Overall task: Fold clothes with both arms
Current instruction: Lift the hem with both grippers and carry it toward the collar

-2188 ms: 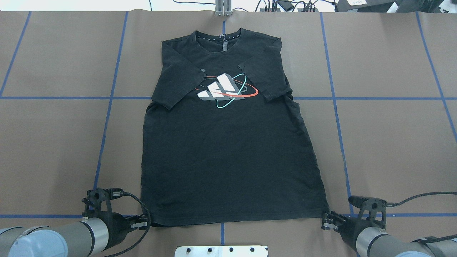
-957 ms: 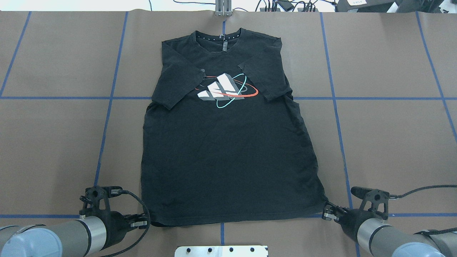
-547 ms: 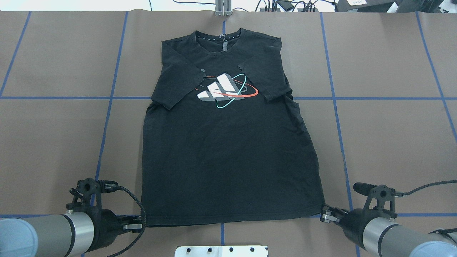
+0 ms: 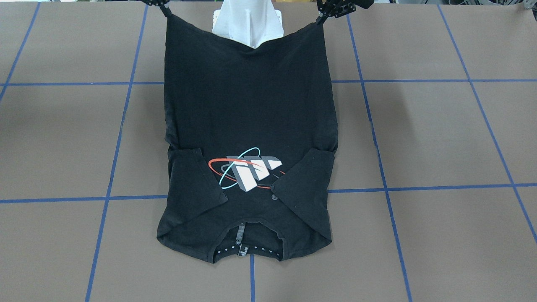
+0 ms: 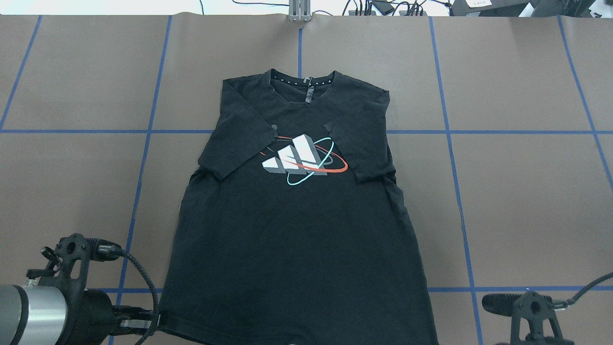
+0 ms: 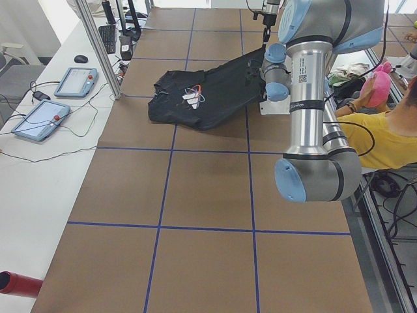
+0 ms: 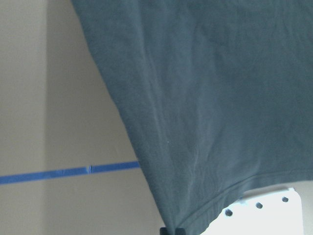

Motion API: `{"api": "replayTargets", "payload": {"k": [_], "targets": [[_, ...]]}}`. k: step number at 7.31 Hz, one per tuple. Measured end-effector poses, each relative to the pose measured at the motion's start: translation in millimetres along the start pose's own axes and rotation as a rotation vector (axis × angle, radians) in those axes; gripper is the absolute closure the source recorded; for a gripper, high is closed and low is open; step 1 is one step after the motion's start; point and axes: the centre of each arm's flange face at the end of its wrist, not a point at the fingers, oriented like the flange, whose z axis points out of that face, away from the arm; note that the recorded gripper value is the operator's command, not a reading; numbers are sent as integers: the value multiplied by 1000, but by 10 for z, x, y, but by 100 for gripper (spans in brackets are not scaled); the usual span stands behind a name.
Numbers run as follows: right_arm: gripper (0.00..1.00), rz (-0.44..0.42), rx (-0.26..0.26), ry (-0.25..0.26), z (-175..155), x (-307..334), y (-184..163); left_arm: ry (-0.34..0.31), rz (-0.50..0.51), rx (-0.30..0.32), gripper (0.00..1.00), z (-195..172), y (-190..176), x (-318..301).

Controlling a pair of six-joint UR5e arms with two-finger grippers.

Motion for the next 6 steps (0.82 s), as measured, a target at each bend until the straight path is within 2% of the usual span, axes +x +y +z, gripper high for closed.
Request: {"api": "replayTargets", "payload": {"k": [1, 2, 4, 6], "targets": [[100, -32, -45, 2, -196, -77, 157, 11, 12, -30, 100, -104, 89, 21], [100, -47, -44, -2, -270, -122, 234, 23, 18, -46, 100, -206, 143, 48], [100, -41, 33, 18, -270, -137, 121, 18, 8, -25, 100, -213, 64, 38], [100, -1, 150, 71, -225, -146, -195, -17, -2, 50, 100, 61, -259, -17]]}}
